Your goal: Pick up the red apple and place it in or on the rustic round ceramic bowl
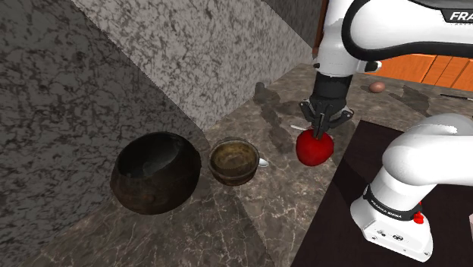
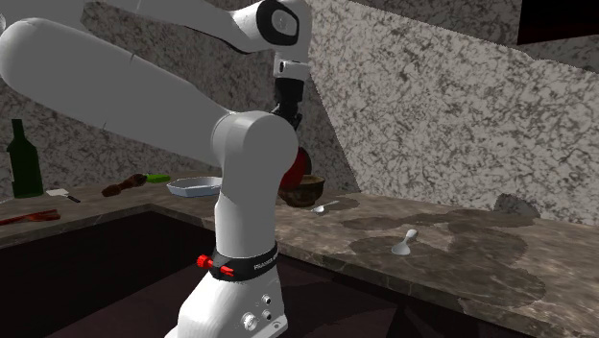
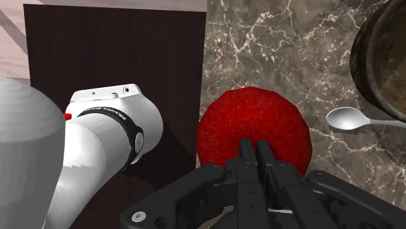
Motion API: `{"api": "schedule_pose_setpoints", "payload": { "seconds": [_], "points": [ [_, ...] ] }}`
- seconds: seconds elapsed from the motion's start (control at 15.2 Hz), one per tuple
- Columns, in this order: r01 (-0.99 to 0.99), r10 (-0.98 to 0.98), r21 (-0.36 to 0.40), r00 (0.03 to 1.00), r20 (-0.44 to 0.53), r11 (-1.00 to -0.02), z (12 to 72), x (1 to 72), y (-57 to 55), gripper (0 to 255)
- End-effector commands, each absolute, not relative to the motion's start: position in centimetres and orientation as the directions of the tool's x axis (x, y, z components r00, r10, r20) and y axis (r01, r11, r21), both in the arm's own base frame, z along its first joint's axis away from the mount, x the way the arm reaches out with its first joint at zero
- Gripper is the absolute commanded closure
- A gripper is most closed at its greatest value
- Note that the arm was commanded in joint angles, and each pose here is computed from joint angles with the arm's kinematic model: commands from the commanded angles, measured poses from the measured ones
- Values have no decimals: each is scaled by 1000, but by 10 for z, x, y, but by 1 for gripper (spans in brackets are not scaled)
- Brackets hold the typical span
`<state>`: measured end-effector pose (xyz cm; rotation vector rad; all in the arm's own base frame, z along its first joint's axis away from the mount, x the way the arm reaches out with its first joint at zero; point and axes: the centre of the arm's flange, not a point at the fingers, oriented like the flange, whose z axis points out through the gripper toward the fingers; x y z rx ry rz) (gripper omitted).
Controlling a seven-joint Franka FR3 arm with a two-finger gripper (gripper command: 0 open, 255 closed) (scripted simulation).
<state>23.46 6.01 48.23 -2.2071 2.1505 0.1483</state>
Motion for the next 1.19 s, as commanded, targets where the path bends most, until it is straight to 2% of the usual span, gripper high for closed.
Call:
{"api": "schedule_pose_setpoints", "payload": {
  "seconds": [0.0,0.46,1.12],
  "points": [
    [-999,-994,27,24,-108,-27,494,234,60,255],
    [-999,-994,27,24,-108,-27,528,234,60,255],
    [-999,-994,27,24,-108,-27,563,350,112,255]
  ]
}}
